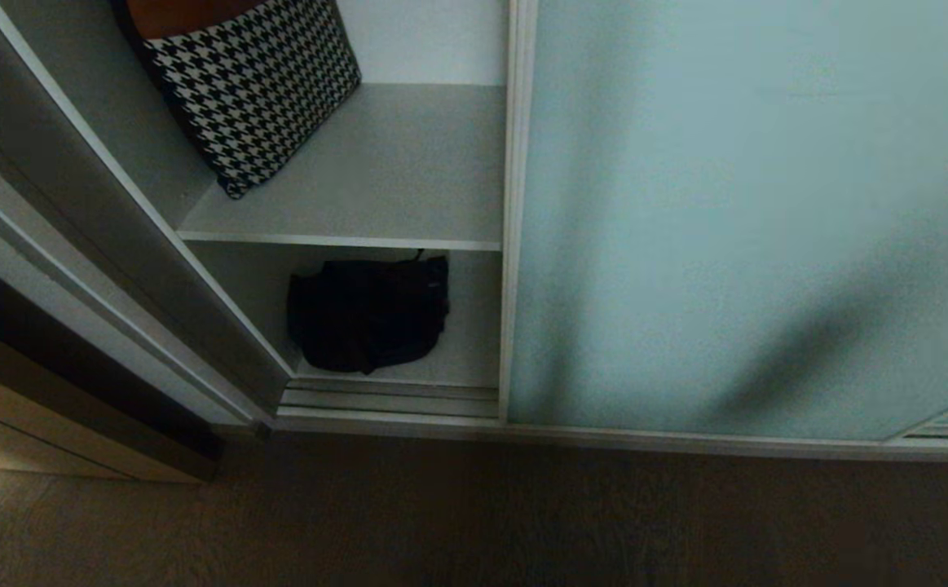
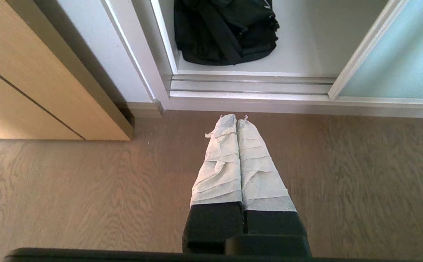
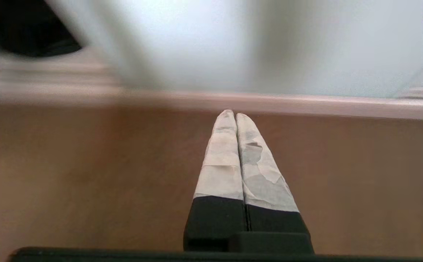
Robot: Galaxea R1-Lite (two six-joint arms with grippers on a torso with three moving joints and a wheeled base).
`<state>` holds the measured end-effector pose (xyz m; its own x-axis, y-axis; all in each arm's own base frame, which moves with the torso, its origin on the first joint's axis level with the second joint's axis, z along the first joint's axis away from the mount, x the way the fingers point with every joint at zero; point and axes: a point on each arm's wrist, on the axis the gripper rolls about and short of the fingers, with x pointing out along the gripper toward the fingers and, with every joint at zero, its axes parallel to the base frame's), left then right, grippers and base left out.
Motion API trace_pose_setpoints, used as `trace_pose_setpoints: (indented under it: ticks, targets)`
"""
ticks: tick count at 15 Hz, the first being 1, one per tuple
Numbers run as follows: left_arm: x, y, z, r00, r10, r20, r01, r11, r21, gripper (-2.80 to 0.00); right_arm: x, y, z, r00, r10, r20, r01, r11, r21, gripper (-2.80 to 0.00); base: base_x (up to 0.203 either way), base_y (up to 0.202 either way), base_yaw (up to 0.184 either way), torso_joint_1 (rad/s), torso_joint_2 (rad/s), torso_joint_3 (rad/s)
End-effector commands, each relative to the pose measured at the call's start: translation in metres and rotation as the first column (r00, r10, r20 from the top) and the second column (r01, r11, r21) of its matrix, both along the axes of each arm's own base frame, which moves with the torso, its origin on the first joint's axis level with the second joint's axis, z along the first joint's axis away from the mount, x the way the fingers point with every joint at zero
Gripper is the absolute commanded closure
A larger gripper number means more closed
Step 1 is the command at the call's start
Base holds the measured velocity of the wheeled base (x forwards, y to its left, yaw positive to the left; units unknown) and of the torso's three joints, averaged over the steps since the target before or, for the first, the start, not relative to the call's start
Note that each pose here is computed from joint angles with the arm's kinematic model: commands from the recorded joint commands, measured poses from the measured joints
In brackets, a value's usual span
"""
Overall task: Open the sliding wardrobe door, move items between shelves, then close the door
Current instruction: Close the door
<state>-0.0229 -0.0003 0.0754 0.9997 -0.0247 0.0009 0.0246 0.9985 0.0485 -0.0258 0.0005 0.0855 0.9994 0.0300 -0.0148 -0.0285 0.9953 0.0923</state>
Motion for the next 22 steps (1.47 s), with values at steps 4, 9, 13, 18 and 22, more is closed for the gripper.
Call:
trace_pose_setpoints:
  ticks: [4,9,13,18,22]
  targets:
    - [-0.0001,0.0000,0.0004,1.000,0.000,0.002,0.000,1.000,0.001,0.00,0.0025,-0.0013,-0.0050,0.997,-0.056,0.053,0.057,0.998,-0.014,0.00,0.000,0.000,0.000,0.000,0.00,0.000]
    - [0.0000,0.0000,0.0000,1.000,0.000,0.001,0.000,1.000,0.000,0.00,0.0027,-0.0011,-0.0027,0.995,-0.045,0.090,0.062,0.978,-0.200,0.00,0.000,0.000,0.000,0.000,0.00,0.000]
    - [0.0000,0.0000,0.0000,1.000,0.000,0.001,0.000,1.000,0.001,0.00,0.0023,-0.0011,-0.0080,0.999,-0.049,0.014,0.050,0.996,-0.068,0.00,0.000,0.000,0.000,0.000,0.00,0.000]
    - [0.0000,0.0000,0.0000,1.000,0.000,0.001,0.000,1.000,0.001,0.00,0.0031,-0.0012,-0.0080,0.998,-0.049,0.030,0.051,0.997,-0.062,0.00,0.000,0.000,0.000,0.000,0.00,0.000]
    - [0.0000,0.0000,0.0000,1.000,0.000,0.001,0.000,1.000,-0.001,0.00,0.0030,-0.0012,-0.0085,0.998,-0.050,0.032,0.052,0.997,-0.060,0.00,0.000,0.000,0.000,0.000,0.00,0.000]
